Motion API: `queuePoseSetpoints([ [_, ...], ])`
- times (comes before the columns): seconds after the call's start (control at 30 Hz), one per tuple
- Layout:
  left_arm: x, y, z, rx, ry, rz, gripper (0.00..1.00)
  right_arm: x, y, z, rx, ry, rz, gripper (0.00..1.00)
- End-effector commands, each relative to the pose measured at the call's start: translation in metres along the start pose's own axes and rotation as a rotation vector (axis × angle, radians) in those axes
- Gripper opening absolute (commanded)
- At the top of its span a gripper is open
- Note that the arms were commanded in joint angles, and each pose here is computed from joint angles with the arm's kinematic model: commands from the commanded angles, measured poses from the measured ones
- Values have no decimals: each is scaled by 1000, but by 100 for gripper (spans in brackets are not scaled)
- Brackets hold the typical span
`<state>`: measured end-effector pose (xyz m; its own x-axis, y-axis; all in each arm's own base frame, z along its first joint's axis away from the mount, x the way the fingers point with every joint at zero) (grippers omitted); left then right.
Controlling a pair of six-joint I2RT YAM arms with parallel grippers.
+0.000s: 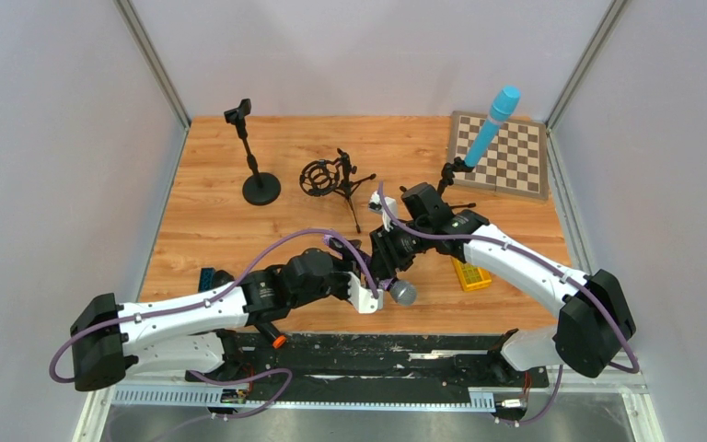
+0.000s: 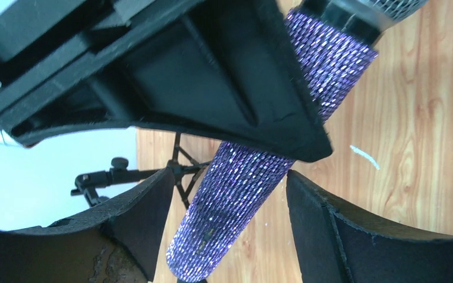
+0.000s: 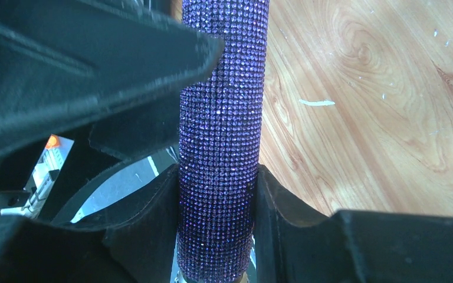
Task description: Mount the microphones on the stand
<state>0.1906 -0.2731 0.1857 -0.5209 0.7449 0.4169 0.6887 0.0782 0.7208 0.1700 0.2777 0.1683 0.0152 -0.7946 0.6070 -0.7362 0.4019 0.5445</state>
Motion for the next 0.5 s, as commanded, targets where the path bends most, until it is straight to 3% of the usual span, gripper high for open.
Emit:
queuePoseSetpoints([
  [0.0,-4,-4,-23,1,-94,19,77,7,12,-20,28,-71,-46,0],
  [0.23,-9,-15,-22,17,-91,49,66,11,20,-28,30,-90,-91,0],
  [0.47,-14,-15,-19,33,-75,29,64,14,25,-30,31,-97,-113,0],
])
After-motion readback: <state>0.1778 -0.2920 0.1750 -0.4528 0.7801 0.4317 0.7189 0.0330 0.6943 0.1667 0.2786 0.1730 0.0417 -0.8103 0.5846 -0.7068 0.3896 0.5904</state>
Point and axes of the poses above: each gripper's point midway between its finger pads, its own x axis back along the fingers, its own y axis along the line the jaws close on, z = x × y, the point moved 2 cm from there along x, back along the fingers, and after that the axes turned 5 degrees about x, right-handed, at the moved point
